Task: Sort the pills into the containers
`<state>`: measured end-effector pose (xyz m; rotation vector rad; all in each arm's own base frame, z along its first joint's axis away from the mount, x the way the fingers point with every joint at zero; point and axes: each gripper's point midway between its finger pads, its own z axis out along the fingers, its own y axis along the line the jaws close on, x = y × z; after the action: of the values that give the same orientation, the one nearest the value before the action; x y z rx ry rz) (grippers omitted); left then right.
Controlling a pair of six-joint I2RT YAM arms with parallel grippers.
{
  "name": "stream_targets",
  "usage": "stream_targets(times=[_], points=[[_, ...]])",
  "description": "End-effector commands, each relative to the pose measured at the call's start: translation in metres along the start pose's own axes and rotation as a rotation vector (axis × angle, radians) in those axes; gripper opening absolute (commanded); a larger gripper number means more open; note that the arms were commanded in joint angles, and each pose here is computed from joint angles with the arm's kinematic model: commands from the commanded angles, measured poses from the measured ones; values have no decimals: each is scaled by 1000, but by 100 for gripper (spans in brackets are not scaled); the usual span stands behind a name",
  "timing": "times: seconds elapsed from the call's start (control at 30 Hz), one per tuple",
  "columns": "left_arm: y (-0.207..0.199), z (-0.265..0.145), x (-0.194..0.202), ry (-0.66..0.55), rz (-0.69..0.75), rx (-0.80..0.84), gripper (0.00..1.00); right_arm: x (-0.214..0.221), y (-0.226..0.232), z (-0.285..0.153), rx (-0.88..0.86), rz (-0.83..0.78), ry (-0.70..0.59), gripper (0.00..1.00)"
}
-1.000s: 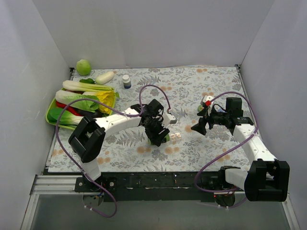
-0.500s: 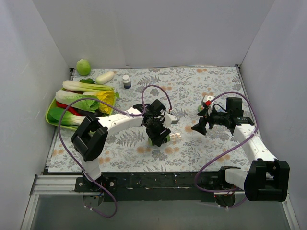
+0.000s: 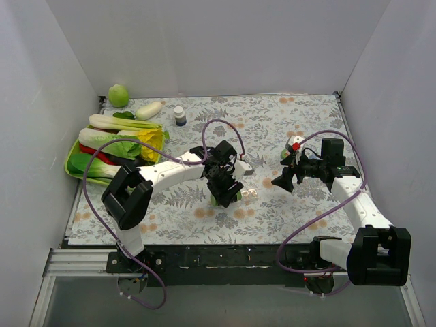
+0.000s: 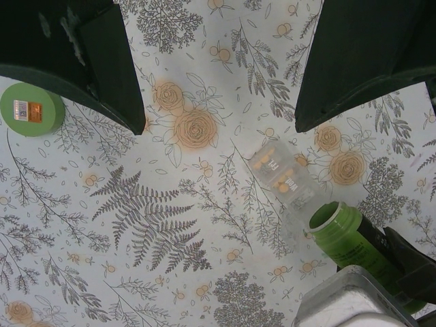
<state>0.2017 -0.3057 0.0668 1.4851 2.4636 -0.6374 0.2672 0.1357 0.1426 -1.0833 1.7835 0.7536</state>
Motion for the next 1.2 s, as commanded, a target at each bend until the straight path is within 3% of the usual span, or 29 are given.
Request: stream_targets(times=[0.0, 1.17], points=[[-3, -10, -15, -34, 12, -9, 0, -7, -3, -2, 3, -13, -6, 98], [-2, -8, -15, 26, -27, -46, 0, -5, -5, -2, 7, -6, -1, 98]])
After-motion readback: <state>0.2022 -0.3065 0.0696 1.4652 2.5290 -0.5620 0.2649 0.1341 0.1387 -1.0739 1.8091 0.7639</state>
